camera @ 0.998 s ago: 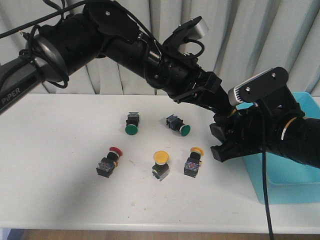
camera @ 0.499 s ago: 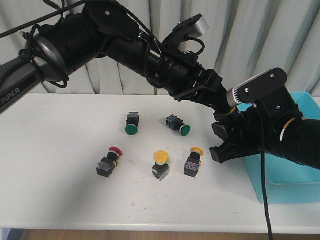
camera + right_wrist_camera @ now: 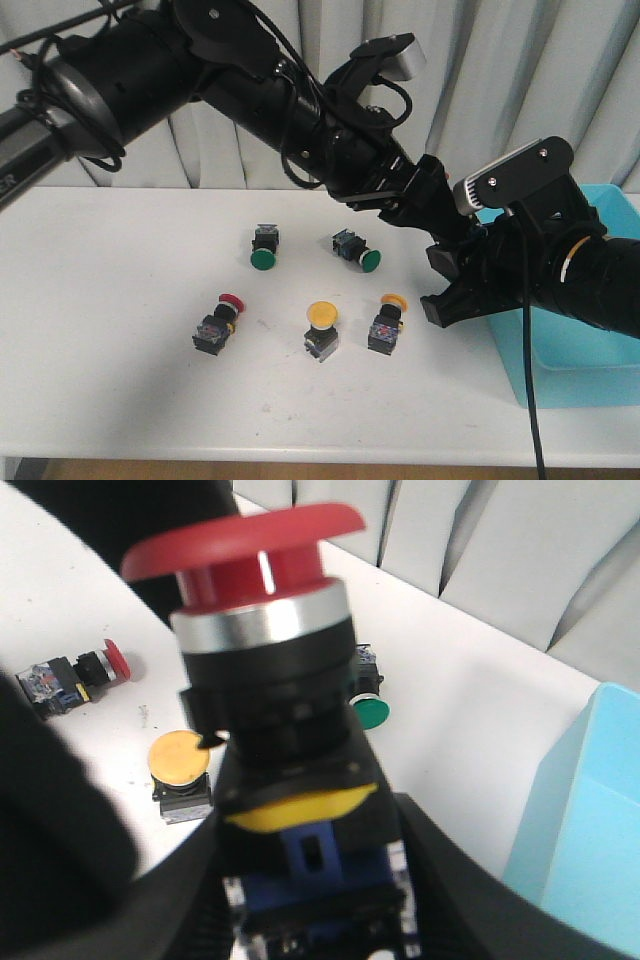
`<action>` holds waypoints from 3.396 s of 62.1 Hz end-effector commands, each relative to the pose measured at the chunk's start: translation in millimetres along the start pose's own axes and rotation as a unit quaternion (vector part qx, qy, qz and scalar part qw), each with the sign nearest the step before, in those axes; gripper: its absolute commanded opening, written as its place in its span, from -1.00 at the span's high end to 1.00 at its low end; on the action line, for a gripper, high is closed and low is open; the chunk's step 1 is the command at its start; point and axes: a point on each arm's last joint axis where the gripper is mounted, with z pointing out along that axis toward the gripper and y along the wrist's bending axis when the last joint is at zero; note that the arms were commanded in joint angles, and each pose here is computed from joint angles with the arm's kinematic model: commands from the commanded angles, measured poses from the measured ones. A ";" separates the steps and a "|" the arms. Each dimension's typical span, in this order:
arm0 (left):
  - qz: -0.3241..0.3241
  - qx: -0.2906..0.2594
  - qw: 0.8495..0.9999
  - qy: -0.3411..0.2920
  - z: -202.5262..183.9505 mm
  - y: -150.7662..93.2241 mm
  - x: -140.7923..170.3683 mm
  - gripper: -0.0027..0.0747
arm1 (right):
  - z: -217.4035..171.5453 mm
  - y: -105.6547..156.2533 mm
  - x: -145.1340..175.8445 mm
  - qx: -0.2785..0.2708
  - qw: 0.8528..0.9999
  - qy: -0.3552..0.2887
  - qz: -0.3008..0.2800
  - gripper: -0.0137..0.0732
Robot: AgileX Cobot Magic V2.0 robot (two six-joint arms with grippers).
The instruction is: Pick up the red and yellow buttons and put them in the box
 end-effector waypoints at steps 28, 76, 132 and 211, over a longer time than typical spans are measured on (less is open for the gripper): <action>0.055 -0.376 0.914 -0.141 -154.1 -21.3 -12.4 0.84 | -2.5 -130.3 -6.4 0.192 0.959 -0.026 0.206 0.66; 0.013 -0.437 0.881 -0.180 -169.7 -11.3 -13.7 0.95 | 171.0 -189.6 64.0 0.132 0.917 0.258 0.274 0.42; -0.022 -0.365 0.903 -0.224 -160.2 -19.4 -19.9 0.40 | 41.2 -187.6 -50.7 0.178 0.954 0.108 0.214 -0.45; -0.088 -0.293 0.948 0.091 71.4 106.6 32.5 -0.57 | -115.2 -40.9 26.7 0.148 0.965 -0.169 0.136 -0.45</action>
